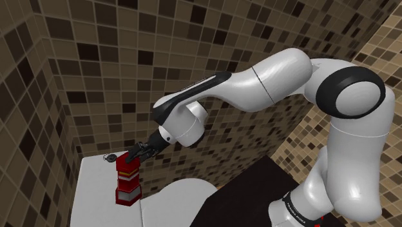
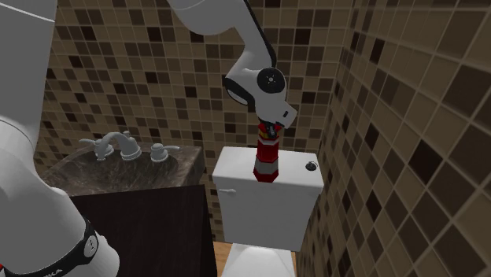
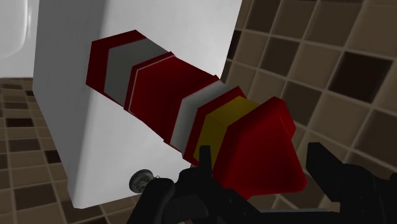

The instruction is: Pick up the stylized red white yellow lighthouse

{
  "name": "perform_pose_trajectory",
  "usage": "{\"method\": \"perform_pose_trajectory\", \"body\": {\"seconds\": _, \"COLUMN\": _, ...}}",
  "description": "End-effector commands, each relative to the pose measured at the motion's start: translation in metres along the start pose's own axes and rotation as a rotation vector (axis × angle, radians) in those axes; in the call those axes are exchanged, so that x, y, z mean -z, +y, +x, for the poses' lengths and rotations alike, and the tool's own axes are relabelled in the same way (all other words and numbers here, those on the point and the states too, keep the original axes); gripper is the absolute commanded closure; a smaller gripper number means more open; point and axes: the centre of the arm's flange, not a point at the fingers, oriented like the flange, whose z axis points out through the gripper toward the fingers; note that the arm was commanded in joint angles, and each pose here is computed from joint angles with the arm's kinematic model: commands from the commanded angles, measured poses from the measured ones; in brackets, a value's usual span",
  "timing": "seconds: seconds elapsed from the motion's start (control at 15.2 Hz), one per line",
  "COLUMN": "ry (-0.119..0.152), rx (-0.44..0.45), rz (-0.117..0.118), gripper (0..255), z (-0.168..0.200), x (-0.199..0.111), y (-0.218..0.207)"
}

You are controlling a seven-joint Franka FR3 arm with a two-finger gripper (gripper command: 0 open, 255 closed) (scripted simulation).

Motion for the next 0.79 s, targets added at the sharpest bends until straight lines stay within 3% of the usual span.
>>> {"method": "perform_pose_trajectory", "body": {"seconds": 0.0, "ry": -0.003, "rx": 0.000, "rz": 0.000, "gripper": 255, "z": -0.001, "x": -0.001, "y": 0.000}}
{"method": "perform_pose_trajectory", "body": {"seconds": 0.4, "ry": -0.003, "rx": 0.000, "rz": 0.000, "gripper": 255, "z": 0.000, "x": -0.002, "y": 0.001}}
{"method": "perform_pose_trajectory", "body": {"seconds": 0.73, "ry": -0.003, "rx": 0.000, "rz": 0.000, "gripper": 255, "z": 0.005, "x": 0.018, "y": -0.016}}
